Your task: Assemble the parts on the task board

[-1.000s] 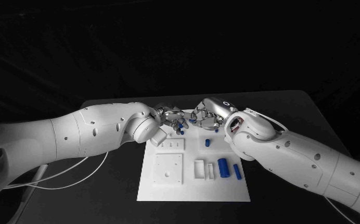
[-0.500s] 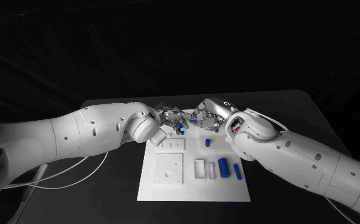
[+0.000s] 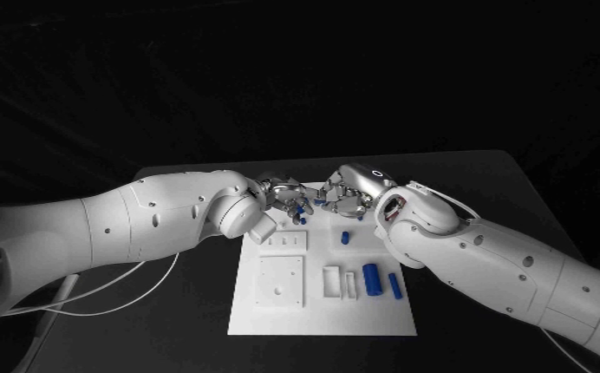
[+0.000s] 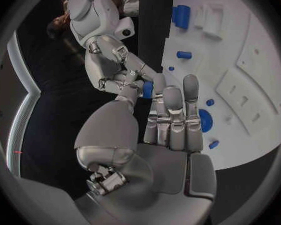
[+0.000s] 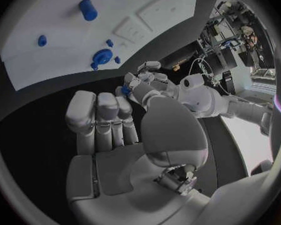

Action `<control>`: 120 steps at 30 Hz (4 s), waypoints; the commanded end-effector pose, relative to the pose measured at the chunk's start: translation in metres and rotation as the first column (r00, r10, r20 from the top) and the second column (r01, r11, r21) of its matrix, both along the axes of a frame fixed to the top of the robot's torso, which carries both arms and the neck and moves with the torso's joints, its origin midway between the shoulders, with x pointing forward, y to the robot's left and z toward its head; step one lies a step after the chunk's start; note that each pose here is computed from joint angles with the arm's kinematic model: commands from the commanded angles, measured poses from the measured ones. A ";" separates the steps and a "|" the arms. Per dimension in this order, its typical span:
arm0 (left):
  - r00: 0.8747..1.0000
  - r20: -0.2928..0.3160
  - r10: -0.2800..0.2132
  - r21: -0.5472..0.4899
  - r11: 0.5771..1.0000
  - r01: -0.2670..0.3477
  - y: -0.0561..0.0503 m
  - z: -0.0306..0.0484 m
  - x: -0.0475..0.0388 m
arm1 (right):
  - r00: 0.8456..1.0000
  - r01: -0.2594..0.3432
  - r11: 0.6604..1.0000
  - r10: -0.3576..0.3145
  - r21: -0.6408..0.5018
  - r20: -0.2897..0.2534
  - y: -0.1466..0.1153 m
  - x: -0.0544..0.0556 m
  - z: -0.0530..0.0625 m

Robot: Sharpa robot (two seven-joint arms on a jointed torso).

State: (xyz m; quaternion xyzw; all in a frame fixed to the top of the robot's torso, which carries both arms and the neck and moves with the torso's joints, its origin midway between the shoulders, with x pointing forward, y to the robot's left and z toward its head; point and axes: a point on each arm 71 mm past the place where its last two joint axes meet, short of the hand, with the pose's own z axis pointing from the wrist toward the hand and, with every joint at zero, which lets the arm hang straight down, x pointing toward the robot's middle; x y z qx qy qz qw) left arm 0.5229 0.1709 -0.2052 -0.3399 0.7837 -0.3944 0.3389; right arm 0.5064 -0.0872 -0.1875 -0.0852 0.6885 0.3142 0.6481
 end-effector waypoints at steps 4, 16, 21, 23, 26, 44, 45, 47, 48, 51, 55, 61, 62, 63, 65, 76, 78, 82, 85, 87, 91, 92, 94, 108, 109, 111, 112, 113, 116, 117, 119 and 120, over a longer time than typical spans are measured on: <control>1.000 0.019 -0.008 -0.022 1.000 0.009 0.000 0.0029 0.0006 | 0.999 0.027 0.999 -0.027 -0.026 -0.018 -0.007 0.003 -0.005; 0.998 0.058 0.032 0.015 0.999 -0.032 0.007 0.0040 0.0032 | 0.998 0.060 0.998 -0.060 0.005 -0.004 -0.017 0.003 -0.004; 0.996 0.077 0.047 0.055 0.997 -0.052 0.013 0.0041 0.0038 | 0.995 0.097 0.995 -0.097 0.029 0.015 -0.032 0.005 0.001; 0.994 0.090 0.056 0.080 0.995 -0.064 0.017 0.0042 0.0044 | 0.993 0.115 0.992 -0.117 0.044 0.025 -0.041 0.006 0.005; 0.992 0.107 0.060 0.125 0.989 -0.074 0.022 0.0041 0.0050 | 0.989 0.140 0.987 -0.142 0.083 0.030 -0.053 0.007 0.012; 0.998 0.057 0.010 0.443 0.896 -0.035 0.040 -0.0137 0.0013 | 0.979 0.159 0.930 -0.192 0.331 0.071 -0.100 0.005 0.071; 0.998 0.057 0.013 0.452 0.891 -0.037 0.041 -0.0145 0.0013 | 0.978 0.159 0.928 -0.194 0.336 0.073 -0.102 0.005 0.073; 0.998 0.060 0.015 0.468 0.883 -0.041 0.041 -0.0160 0.0011 | 0.977 0.162 0.924 -0.199 0.346 0.075 -0.104 0.006 0.078; 0.998 0.062 0.016 0.472 0.881 -0.044 0.041 -0.0165 0.0009 | 0.977 0.163 0.923 -0.201 0.348 0.075 -0.105 0.006 0.079; 0.995 0.094 0.036 0.482 0.873 -0.077 0.041 -0.0178 0.0009 | 0.975 0.172 0.920 -0.209 0.351 0.071 -0.108 0.008 0.083; 0.989 0.140 0.055 0.487 0.865 -0.117 0.040 -0.0207 -0.0014 | 0.972 0.187 0.919 -0.224 0.346 0.069 -0.112 0.013 0.087; 0.987 0.145 0.064 0.492 0.861 -0.128 0.040 -0.0269 -0.0046 | 0.969 0.199 0.918 -0.236 0.343 0.067 -0.114 0.018 0.090; 0.987 0.144 0.065 0.493 0.860 -0.129 0.040 -0.0287 -0.0053 | 0.969 0.201 0.918 -0.237 0.343 0.067 -0.114 0.018 0.090; 0.987 0.145 0.065 0.496 0.859 -0.129 0.040 -0.0301 -0.0058 | 0.969 0.202 0.918 -0.237 0.342 0.066 -0.114 0.019 0.090; 0.987 0.148 0.067 0.502 0.855 -0.134 0.041 -0.0334 -0.0067 | 0.969 0.203 0.918 -0.239 0.339 0.065 -0.114 0.019 0.091; 0.988 0.135 0.068 0.529 0.839 -0.130 0.042 -0.0494 -0.0118 | 0.969 0.205 0.922 -0.238 0.329 0.063 -0.112 0.020 0.091; 0.989 0.132 0.065 0.535 0.835 -0.126 0.042 -0.0512 -0.0122 | 0.969 0.206 0.922 -0.238 0.328 0.062 -0.112 0.020 0.091; 0.991 0.123 0.060 0.546 0.829 -0.118 0.043 -0.0543 -0.0126 | 0.969 0.207 0.922 -0.238 0.326 0.060 -0.112 0.020 0.091; 0.993 0.106 0.052 0.555 0.826 -0.102 0.043 -0.0573 -0.0136 | 0.969 0.208 0.922 -0.239 0.325 0.058 -0.112 0.020 0.090; 0.995 0.092 0.046 0.561 0.823 -0.090 0.042 -0.0594 -0.0143 | 0.968 0.213 0.921 -0.244 0.326 0.056 -0.112 0.021 0.090; 0.997 0.076 0.034 0.573 0.816 -0.072 0.042 -0.0628 -0.0150 | 0.966 0.226 0.918 -0.255 0.327 0.051 -0.113 0.022 0.090; 0.997 0.074 0.033 0.575 0.815 -0.069 0.043 -0.0634 -0.0151 | 0.965 0.227 0.917 -0.257 0.327 0.050 -0.113 0.022 0.089; 0.997 0.070 0.030 0.576 0.815 -0.065 0.043 -0.0644 -0.0152 | 0.965 0.230 0.917 -0.259 0.327 0.048 -0.113 0.022 0.089; 0.999 0.046 0.014 0.583 0.811 -0.038 0.042 -0.0720 -0.0169 | 0.964 0.233 0.914 -0.263 0.333 0.046 -0.110 0.022 0.090; 0.999 0.044 0.015 0.583 0.812 -0.038 0.043 -0.0726 -0.0168 | 0.964 0.233 0.914 -0.262 0.333 0.045 -0.110 0.022 0.090; 0.999 0.039 0.017 0.583 0.812 -0.036 0.043 -0.0738 -0.0168 | 0.964 0.233 0.914 -0.261 0.333 0.044 -0.110 0.021 0.090; 0.999 0.039 0.017 0.583 0.812 -0.036 0.043 -0.0740 -0.0168 | 0.964 0.233 0.914 -0.261 0.333 0.044 -0.110 0.021 0.090; 0.999 0.037 0.017 0.582 0.812 -0.035 0.043 -0.0746 -0.0168 | 0.964 0.233 0.914 -0.261 0.333 0.043 -0.110 0.021 0.090; 0.999 0.032 0.016 0.582 0.812 -0.032 0.043 -0.0758 -0.0171 | 0.964 0.233 0.914 -0.261 0.332 0.042 -0.109 0.022 0.089; 0.999 0.032 0.016 0.582 0.812 -0.032 0.043 -0.0759 -0.0171 | 0.964 0.233 0.914 -0.261 0.332 0.042 -0.109 0.022 0.089; 0.999 0.029 0.015 0.583 0.812 -0.029 0.043 -0.0764 -0.0172 | 0.964 0.233 0.914 -0.261 0.332 0.041 -0.110 0.022 0.089; 0.999 0.028 0.015 0.583 0.812 -0.029 0.043 -0.0765 -0.0172 | 0.965 0.233 0.914 -0.261 0.332 0.041 -0.110 0.022 0.089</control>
